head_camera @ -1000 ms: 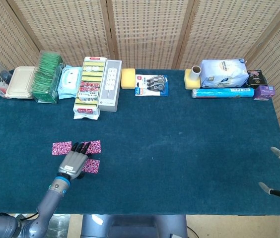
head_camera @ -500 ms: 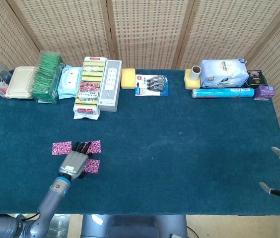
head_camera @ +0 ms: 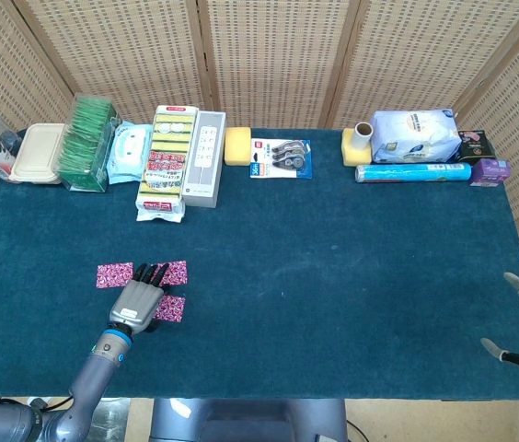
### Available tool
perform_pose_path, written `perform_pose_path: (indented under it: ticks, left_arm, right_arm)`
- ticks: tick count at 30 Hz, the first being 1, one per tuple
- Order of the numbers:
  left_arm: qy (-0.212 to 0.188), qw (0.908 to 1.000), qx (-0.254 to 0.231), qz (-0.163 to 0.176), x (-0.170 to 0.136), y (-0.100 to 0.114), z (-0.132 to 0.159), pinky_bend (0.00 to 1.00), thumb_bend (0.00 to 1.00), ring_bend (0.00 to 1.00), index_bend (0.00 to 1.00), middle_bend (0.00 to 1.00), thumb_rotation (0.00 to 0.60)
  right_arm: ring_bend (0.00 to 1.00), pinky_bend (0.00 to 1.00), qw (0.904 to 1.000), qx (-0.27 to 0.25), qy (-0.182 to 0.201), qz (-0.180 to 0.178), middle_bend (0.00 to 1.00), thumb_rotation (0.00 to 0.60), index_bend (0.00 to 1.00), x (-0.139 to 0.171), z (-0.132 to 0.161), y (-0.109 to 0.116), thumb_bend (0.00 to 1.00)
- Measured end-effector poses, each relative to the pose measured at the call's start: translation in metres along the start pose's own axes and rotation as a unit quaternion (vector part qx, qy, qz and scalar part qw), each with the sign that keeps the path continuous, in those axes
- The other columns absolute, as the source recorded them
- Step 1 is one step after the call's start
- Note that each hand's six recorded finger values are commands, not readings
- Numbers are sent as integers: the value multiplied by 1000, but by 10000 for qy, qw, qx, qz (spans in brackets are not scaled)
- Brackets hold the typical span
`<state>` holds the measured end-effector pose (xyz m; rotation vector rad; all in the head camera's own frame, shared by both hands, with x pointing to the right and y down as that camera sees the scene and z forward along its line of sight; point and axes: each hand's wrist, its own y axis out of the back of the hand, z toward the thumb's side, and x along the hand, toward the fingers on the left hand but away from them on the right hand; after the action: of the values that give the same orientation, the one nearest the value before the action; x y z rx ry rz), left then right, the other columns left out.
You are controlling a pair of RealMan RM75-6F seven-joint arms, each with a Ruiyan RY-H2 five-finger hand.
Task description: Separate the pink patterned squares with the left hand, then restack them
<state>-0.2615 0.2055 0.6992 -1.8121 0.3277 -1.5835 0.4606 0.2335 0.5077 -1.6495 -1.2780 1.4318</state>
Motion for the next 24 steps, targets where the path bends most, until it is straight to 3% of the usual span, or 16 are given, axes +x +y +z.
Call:
perform_pose_path:
  ticks: [24]
  left_arm:
    - [47, 10000, 19, 65, 2, -4, 0, 24, 227, 0, 385, 0, 600]
  right_arm:
    - [6, 10, 10000, -30, 1, -25, 17, 600, 130, 0, 0, 2, 0]
